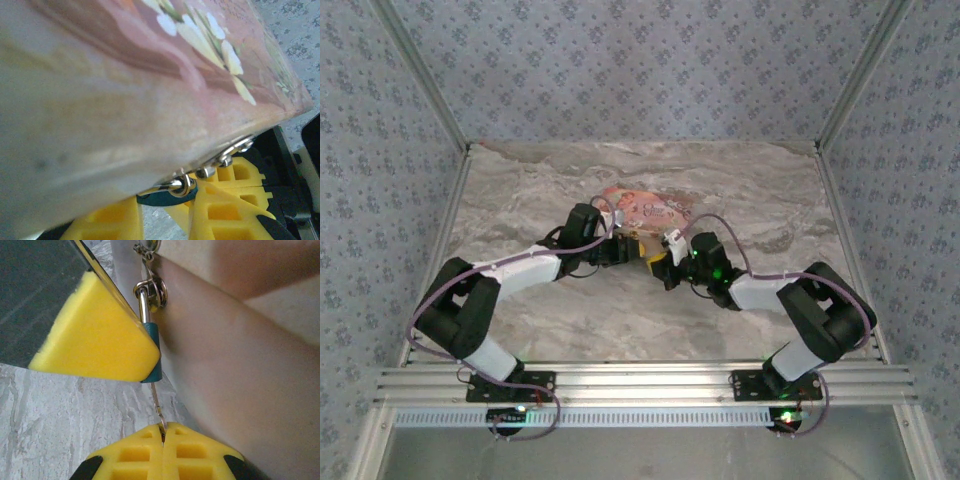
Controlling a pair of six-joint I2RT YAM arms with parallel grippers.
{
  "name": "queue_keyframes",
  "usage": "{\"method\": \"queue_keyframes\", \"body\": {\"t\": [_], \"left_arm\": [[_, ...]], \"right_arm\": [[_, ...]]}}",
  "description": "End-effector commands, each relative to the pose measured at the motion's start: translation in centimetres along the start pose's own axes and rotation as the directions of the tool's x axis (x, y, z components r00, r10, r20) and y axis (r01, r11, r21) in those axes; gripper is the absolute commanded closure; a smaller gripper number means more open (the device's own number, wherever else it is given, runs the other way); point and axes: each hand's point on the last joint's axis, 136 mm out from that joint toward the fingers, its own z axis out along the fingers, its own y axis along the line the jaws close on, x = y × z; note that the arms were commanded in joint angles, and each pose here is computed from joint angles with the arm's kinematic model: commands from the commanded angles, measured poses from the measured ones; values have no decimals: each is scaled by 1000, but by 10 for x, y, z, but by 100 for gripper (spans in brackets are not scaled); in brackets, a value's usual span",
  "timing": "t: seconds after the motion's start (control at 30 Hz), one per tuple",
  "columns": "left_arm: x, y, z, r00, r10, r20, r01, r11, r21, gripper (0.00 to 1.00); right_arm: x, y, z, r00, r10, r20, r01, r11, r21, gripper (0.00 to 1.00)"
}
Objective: Unlock a padlock with a key
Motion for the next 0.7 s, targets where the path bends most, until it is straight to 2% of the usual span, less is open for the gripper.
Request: {"method": "queue_keyframes", "body": {"t": [0.0, 0.17, 0.33, 0.5, 0.67], "left_arm": [[14, -29, -2, 998, 30, -61, -24, 995, 99, 78], [15, -28, 0, 998, 31, -59, -25, 995, 98, 78], [16, -29, 0, 998, 31, -59, -25, 994, 103, 78], [17, -27, 0, 997, 40, -67, -33, 995, 95, 78], [19, -27, -1, 995, 50, -83, -42, 995, 88, 78]], "right_arm": [[-51, 8, 0, 986, -71, 148, 71, 997, 1, 100], [-69, 12, -6, 972, 30, 233, -10, 996, -90, 100], [-71, 20, -5, 975, 49, 219, -18, 990, -140, 100], [-70, 16, -3, 977, 47, 206, -19, 990, -137, 100], [-69, 4, -8, 979, -15, 202, 25, 999, -47, 100]]}}
